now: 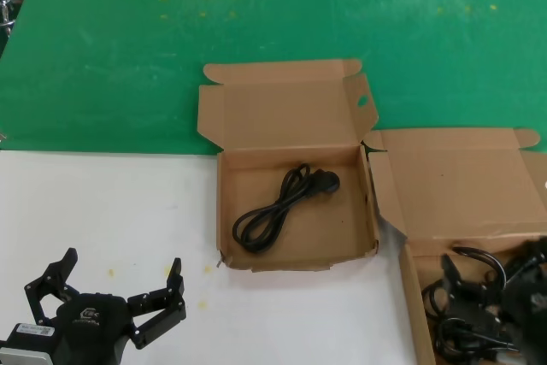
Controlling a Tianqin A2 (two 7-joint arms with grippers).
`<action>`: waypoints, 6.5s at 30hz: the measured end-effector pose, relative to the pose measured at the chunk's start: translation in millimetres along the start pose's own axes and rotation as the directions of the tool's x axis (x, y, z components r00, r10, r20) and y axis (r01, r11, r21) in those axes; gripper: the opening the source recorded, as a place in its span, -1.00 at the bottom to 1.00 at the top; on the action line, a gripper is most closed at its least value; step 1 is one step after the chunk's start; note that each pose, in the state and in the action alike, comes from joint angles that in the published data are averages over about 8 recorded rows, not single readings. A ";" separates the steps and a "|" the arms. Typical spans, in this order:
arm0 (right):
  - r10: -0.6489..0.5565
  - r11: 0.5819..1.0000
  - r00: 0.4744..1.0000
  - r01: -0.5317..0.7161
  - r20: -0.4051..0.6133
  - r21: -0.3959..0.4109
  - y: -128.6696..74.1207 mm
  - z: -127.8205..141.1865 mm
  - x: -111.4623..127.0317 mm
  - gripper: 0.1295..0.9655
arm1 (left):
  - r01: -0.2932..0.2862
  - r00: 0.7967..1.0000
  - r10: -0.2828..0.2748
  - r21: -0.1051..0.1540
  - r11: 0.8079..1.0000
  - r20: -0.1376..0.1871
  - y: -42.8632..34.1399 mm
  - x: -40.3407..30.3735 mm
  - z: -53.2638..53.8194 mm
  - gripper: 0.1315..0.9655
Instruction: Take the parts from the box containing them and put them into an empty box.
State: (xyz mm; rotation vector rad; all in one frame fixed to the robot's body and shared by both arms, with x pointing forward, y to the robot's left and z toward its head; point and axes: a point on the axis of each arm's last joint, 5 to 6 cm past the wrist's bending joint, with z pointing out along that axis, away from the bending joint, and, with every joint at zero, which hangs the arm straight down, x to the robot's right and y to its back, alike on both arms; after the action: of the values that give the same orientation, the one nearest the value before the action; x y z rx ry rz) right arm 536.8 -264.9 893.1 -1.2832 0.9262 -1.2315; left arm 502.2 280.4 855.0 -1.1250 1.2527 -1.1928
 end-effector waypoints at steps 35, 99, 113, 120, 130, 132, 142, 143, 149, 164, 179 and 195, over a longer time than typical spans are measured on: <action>0.044 0.995 0.994 -0.053 -0.104 -0.081 27.8 -27.3 3.9 1.00 | 0.000 1.000 0.000 0.000 1.000 0.000 0.0 0.0 0.0 1.00; 0.044 0.995 0.994 -0.053 -0.104 -0.081 27.8 -27.3 3.9 1.00 | 0.000 1.000 0.000 0.000 1.000 0.000 0.0 0.0 0.0 1.00; 0.044 0.995 0.994 -0.053 -0.104 -0.081 27.8 -27.3 3.9 1.00 | 0.000 1.000 0.000 0.000 1.000 0.000 0.0 0.0 0.0 1.00; 0.044 0.995 0.994 -0.053 -0.104 -0.081 27.8 -27.3 3.9 1.00 | 0.000 1.000 0.000 0.000 1.000 0.000 0.0 0.0 0.0 1.00; 0.044 0.995 0.994 -0.053 -0.104 -0.081 27.8 -27.3 3.9 1.00 | 0.000 1.000 0.000 0.000 1.000 0.000 0.0 0.0 0.0 1.00; 0.044 0.995 0.994 -0.053 -0.104 -0.081 27.8 -27.3 3.9 1.00 | 0.000 1.000 0.000 0.000 1.000 0.000 0.0 0.0 0.0 1.00; 0.044 0.995 0.994 -0.053 -0.104 -0.081 27.8 -27.3 3.9 1.00 | 0.000 1.000 0.000 0.000 1.000 0.000 0.0 0.0 0.0 1.00; 0.044 0.995 0.994 -0.053 -0.104 -0.081 27.8 -27.3 3.9 1.00 | 0.000 1.000 0.000 0.000 1.000 0.000 0.0 0.0 0.0 1.00; 0.044 0.995 0.994 -0.053 -0.104 -0.081 27.8 -27.3 3.9 1.00 | 0.000 1.000 0.000 0.000 1.000 0.000 0.0 0.0 0.0 1.00; 0.044 0.995 0.994 -0.053 -0.104 -0.081 27.8 -27.3 3.9 1.00 | 0.000 1.000 0.000 0.000 1.000 0.000 0.0 0.0 0.0 1.00; 0.044 0.995 0.994 -0.053 -0.104 -0.081 27.8 -27.3 3.9 1.00 | 0.000 1.000 0.000 0.000 1.000 0.000 0.0 0.0 0.0 1.00; 0.044 0.995 0.994 -0.053 -0.104 -0.081 27.8 -27.3 3.9 1.00 | 0.000 1.000 0.000 0.000 1.000 0.000 0.0 0.0 0.0 1.00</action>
State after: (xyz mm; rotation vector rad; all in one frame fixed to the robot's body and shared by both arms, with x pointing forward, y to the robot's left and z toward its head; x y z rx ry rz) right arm 514.5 -276.9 863.3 -1.2650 1.0871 -1.2409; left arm 502.2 280.4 855.0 -1.1250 1.2527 -1.1928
